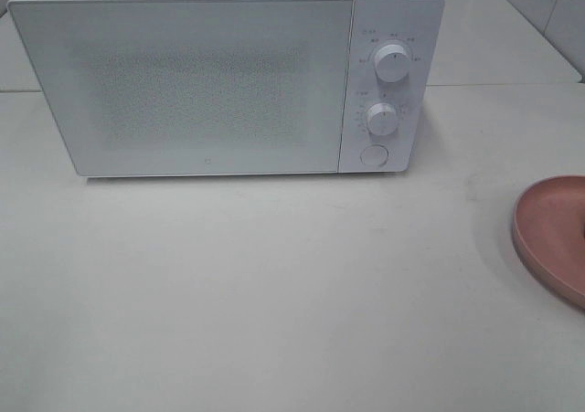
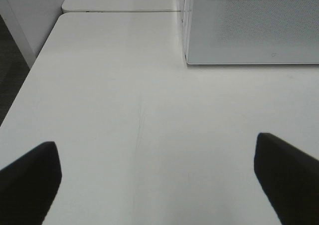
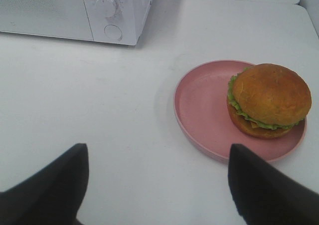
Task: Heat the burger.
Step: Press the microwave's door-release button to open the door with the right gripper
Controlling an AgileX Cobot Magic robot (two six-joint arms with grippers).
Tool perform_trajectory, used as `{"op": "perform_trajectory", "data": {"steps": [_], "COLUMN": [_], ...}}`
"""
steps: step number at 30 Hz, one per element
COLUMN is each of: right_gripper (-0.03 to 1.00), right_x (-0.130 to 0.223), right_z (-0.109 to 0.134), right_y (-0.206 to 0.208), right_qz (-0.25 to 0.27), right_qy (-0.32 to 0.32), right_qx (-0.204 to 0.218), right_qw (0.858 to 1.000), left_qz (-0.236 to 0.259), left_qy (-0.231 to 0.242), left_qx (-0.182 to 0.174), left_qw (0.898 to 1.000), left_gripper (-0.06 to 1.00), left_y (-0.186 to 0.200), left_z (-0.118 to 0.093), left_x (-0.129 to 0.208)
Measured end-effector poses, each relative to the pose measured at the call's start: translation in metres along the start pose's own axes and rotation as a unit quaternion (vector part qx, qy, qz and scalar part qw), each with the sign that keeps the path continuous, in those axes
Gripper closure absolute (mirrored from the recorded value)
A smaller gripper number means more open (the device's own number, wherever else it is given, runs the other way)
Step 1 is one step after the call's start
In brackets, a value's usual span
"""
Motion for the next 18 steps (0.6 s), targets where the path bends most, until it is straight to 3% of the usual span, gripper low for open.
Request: {"op": "perform_trajectory", "data": {"steps": [18], "right_gripper": [0.22], "right_x": [-0.0026], "right_z": [-0.0003], "right_y": [0.0019], "right_qz": [-0.004], "right_qy": [0.0], "right_qx": [0.001], "right_qw": [1.0], "left_qz": [0.0], "left_qy": [0.0], "left_qx": [0.0], "left_qw": [1.0], "left_gripper": [-0.03], "left_y": [0.0], "left_z": [0.0], "left_x": [0.0]}}
Point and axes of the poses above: a point on each arm's last joint axis where the gripper is mounted, y pointing back along that axis away from the gripper, z along the wrist's bending axis when the last joint is at zero, x = y × z, the point moved 8 cm from there along -y, pointing out along that axis toward the gripper, and after that the axes turned 7 degrees about y, right-handed, at the moved point
